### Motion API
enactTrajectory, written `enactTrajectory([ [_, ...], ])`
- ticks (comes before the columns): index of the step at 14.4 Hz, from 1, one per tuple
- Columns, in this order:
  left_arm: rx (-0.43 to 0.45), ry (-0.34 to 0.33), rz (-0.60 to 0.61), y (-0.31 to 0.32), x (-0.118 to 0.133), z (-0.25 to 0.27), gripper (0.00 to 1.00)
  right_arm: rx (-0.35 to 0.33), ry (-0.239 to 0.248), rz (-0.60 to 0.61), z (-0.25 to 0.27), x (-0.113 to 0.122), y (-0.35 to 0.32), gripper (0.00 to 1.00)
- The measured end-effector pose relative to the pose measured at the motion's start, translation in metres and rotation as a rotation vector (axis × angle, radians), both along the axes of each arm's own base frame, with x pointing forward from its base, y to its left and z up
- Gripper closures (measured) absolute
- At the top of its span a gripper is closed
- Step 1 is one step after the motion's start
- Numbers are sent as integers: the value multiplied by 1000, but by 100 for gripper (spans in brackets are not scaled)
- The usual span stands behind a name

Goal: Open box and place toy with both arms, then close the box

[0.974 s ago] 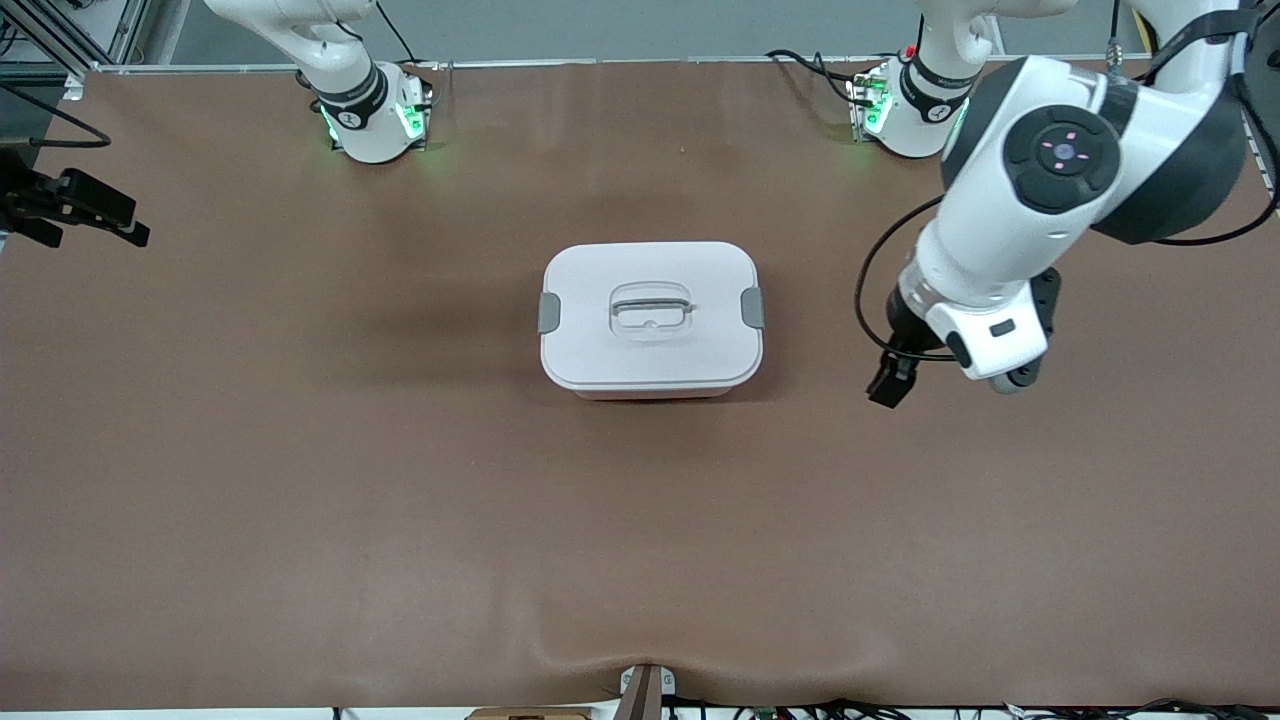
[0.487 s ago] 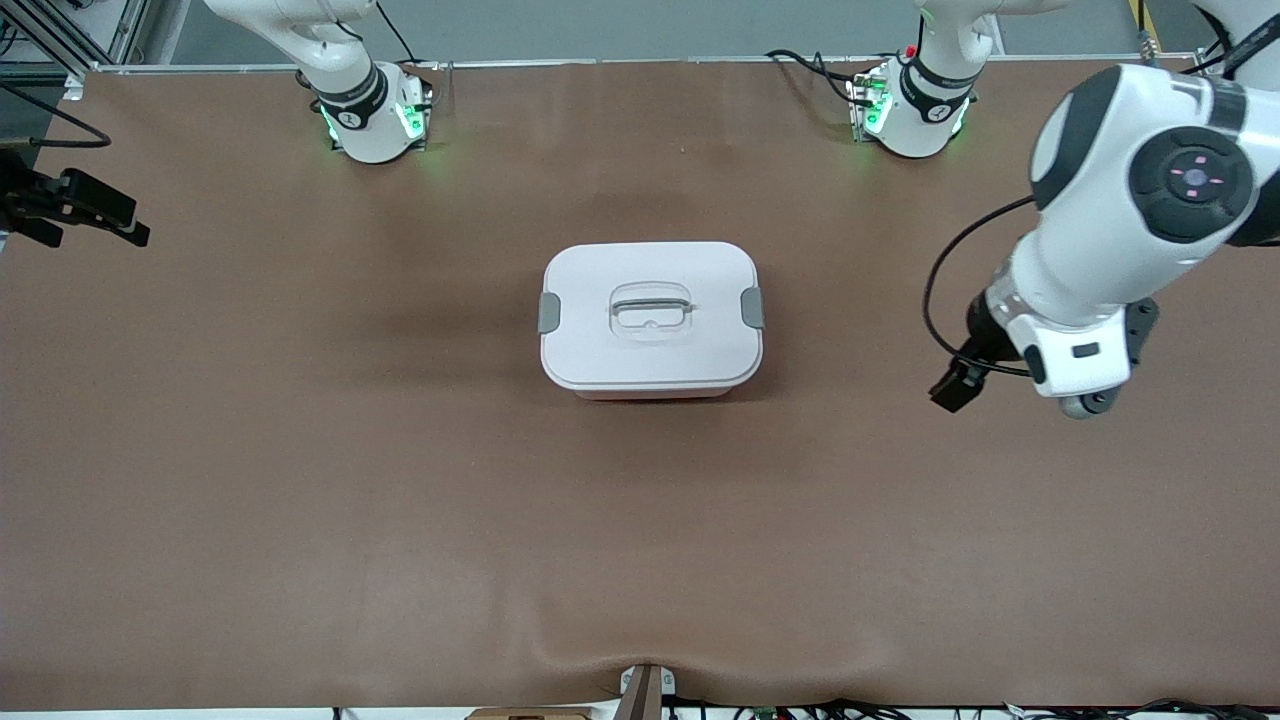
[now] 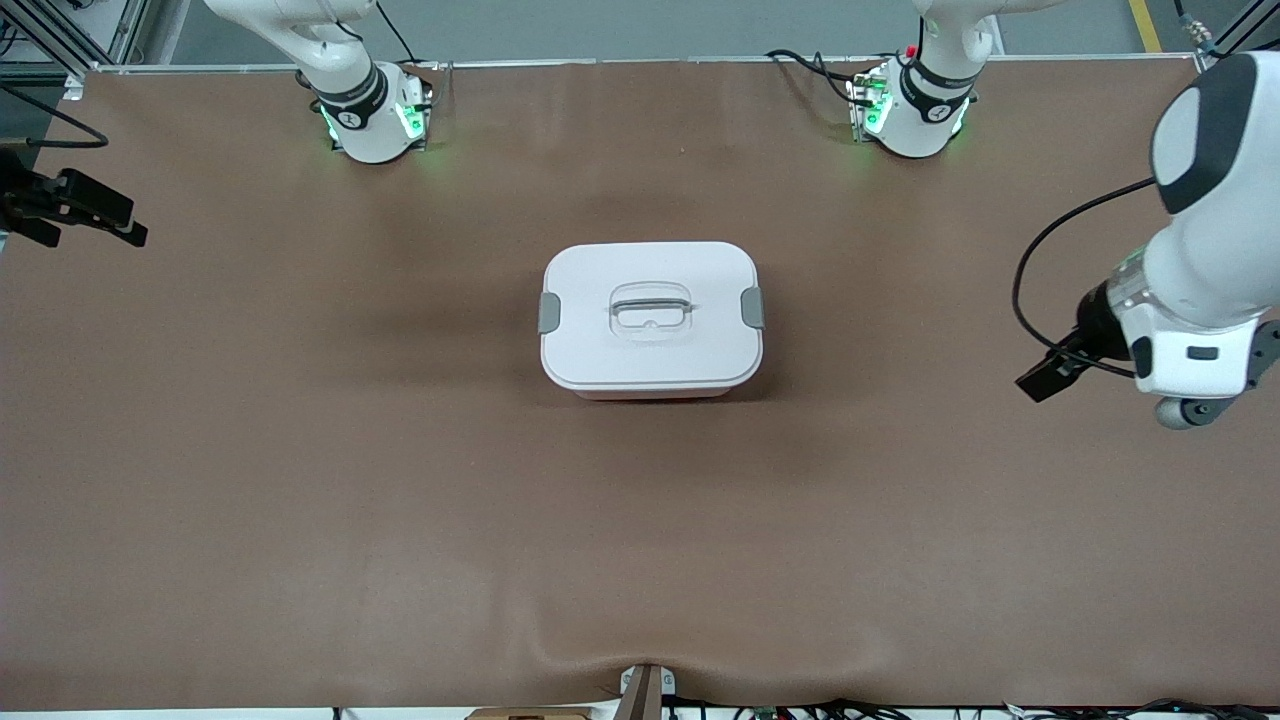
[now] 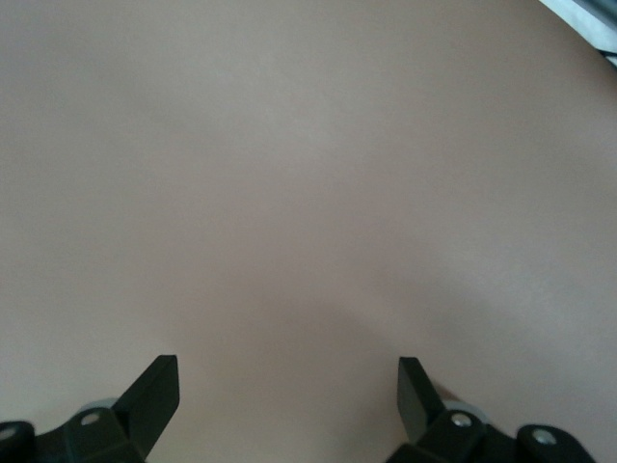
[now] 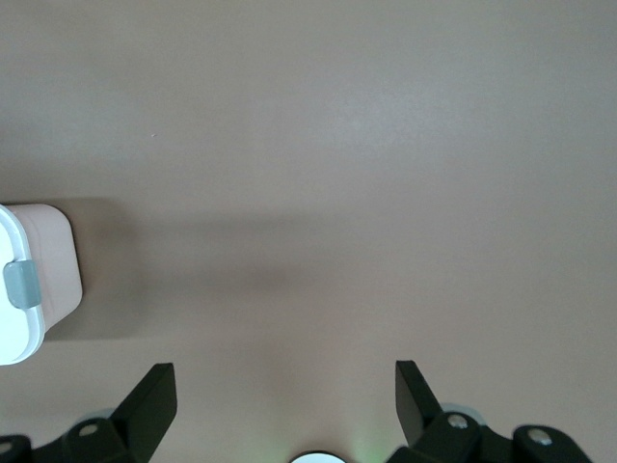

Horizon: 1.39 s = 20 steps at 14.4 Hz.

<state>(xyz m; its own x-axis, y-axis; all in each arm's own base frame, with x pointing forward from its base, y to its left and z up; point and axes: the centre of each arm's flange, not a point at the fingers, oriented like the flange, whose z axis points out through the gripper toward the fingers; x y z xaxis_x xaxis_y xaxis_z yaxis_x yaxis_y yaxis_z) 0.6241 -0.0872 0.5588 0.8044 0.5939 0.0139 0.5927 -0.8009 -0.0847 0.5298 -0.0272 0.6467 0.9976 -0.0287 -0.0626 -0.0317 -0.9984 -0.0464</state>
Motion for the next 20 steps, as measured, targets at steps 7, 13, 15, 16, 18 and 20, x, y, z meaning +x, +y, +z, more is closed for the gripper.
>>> enactTrajectory([
  [7, 34, 21, -273, 9, -41, 61, 0, 0, 0, 0, 0, 0, 0, 0],
  [13, -42, 39, -486, 37, -63, 89, 0, 0, 0, -1, 0, 0, 0, 0],
  [15, -72, 47, -485, 61, -70, 96, 0, 0, 0, -1, 0, 0, 0, 0],
  [16, -77, 51, -488, 67, -76, 99, 0, 0, 0, -1, 0, 0, 0, 0],
  [18, -82, 59, -491, 70, -89, 103, 0, 0, 0, -1, 0, 0, -1, 0],
  [20, -100, 67, -513, 68, -99, 102, 0, 0, 0, -1, 0, 0, -1, 0],
])
